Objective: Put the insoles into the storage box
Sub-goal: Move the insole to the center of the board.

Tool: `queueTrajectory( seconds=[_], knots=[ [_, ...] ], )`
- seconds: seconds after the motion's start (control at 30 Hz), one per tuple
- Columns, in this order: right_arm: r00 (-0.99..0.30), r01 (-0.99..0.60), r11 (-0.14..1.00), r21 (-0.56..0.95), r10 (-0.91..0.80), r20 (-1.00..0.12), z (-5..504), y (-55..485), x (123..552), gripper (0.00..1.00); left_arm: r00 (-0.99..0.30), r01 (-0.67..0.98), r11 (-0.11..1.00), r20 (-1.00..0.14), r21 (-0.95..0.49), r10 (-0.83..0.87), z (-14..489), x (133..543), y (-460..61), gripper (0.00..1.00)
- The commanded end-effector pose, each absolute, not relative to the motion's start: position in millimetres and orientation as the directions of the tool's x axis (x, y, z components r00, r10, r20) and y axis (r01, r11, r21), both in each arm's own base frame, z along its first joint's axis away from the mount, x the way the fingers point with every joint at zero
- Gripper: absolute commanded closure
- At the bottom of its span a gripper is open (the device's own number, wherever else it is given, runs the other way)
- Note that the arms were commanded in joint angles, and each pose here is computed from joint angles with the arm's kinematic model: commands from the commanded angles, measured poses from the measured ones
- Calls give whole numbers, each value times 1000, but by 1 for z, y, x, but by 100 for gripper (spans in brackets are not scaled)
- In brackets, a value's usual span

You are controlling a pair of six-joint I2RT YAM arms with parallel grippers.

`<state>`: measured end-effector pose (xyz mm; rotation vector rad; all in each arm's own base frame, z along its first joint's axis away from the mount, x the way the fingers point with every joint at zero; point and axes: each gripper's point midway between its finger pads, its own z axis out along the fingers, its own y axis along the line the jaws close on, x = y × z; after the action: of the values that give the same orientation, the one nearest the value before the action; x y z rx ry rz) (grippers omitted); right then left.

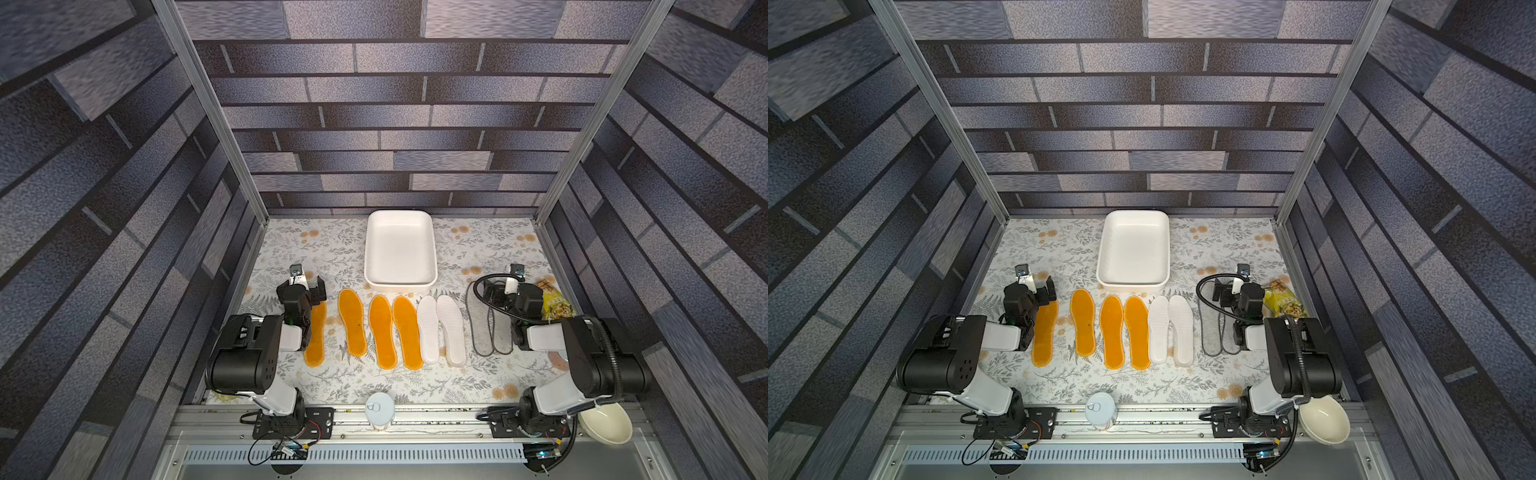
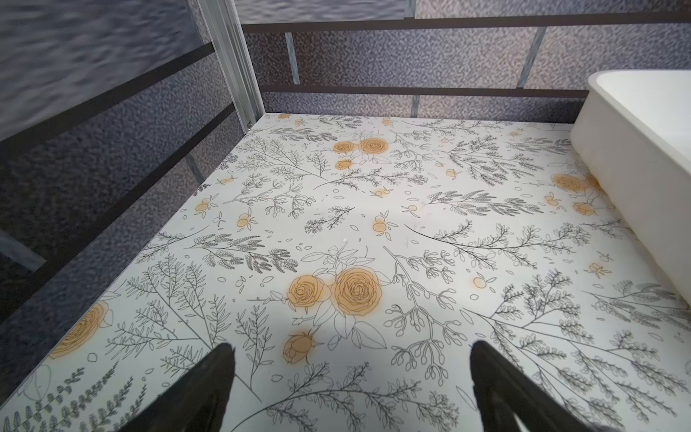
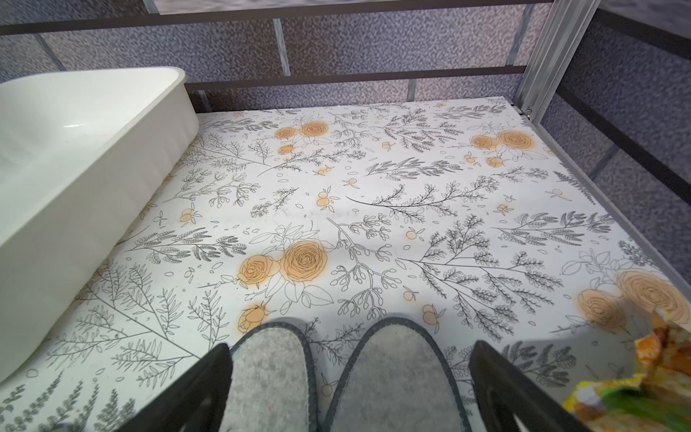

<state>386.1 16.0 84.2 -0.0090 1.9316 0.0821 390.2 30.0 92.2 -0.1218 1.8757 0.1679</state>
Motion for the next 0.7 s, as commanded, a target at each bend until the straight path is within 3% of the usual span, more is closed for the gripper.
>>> queueTrajectory(
  seconds=[0.0, 0.67],
  knots=[
    [-323, -61, 997, 52, 29, -946, 93, 18, 393, 0, -303, -158, 986, -953, 50, 0, 95, 395, 29, 0],
    [-325, -59, 997, 50, 28, -945, 93, 18, 393, 0, -309, -231, 972, -950, 38, -37, 96, 396, 42, 0]
  ],
)
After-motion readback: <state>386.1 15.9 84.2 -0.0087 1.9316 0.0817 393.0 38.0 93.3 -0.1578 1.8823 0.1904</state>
